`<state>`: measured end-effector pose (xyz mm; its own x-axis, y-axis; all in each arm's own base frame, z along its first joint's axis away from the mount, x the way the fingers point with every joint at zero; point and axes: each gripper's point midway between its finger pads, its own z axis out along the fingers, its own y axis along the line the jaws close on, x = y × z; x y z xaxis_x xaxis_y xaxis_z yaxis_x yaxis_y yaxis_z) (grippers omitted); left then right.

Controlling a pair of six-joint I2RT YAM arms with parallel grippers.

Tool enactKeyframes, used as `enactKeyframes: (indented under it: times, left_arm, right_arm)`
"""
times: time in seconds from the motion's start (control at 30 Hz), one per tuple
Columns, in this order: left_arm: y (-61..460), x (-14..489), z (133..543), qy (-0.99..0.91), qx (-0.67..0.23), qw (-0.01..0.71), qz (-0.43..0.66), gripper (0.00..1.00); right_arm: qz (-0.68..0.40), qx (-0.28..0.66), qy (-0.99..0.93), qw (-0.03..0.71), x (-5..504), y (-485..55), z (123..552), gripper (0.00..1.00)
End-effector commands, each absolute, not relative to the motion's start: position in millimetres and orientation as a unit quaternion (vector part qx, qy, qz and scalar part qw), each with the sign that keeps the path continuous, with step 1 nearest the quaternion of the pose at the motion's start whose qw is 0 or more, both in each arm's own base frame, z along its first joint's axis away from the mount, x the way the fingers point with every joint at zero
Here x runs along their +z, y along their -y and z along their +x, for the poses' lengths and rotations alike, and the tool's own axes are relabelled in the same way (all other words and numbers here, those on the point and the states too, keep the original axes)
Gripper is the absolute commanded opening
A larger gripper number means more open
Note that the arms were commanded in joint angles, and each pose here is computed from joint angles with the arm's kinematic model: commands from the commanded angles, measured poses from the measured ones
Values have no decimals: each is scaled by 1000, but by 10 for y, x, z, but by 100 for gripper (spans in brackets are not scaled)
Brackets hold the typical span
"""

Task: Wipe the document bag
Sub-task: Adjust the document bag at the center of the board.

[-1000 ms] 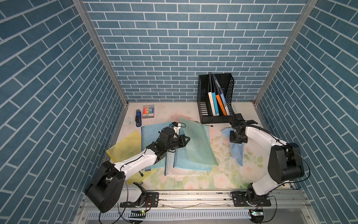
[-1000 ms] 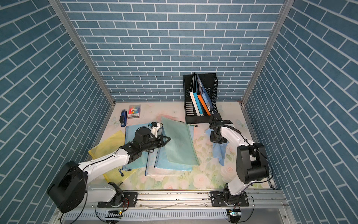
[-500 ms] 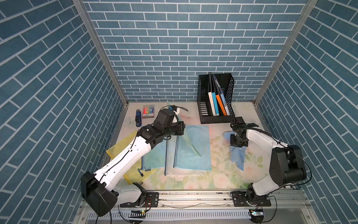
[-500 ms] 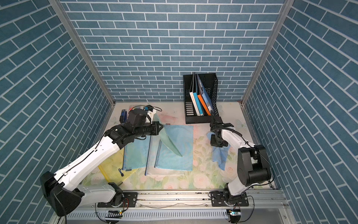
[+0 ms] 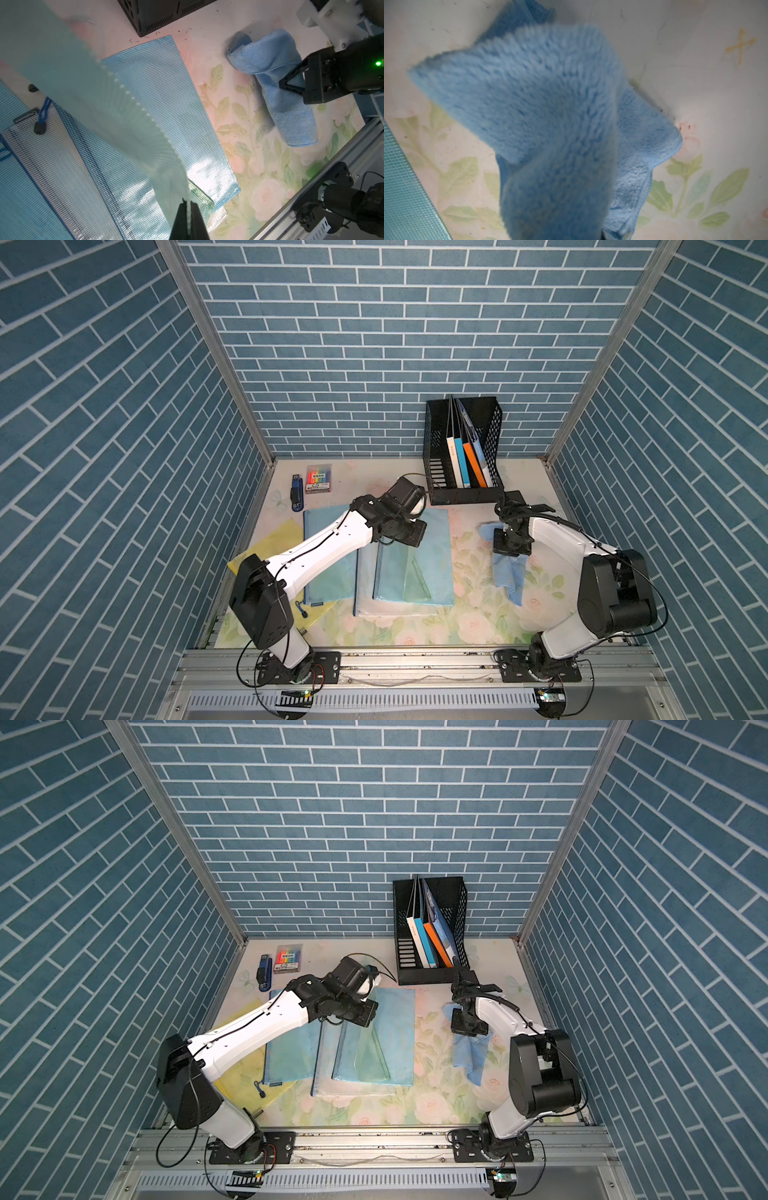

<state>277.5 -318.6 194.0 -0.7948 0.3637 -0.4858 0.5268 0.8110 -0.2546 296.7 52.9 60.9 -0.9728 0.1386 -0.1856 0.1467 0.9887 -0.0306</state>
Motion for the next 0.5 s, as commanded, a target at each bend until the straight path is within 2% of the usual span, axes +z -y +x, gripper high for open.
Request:
enactKeyframes:
  times: [0.0, 0.17, 0.47]
  left_arm:
    - [3450, 1971, 2687, -916, -198, 210, 280, 0]
    - [3753, 1900, 2636, -910, -165, 200, 324, 0]
    - [4446, 1782, 2476, -888, -207, 197, 359, 0]
  right_arm:
    - [76, -18, -992, 94, 667, -457, 2918, 0]
    - [89, -7, -991, 100, 731, -389, 2908, 0]
    - [116, 11, -987, 112, 880, -214, 2839, 0]
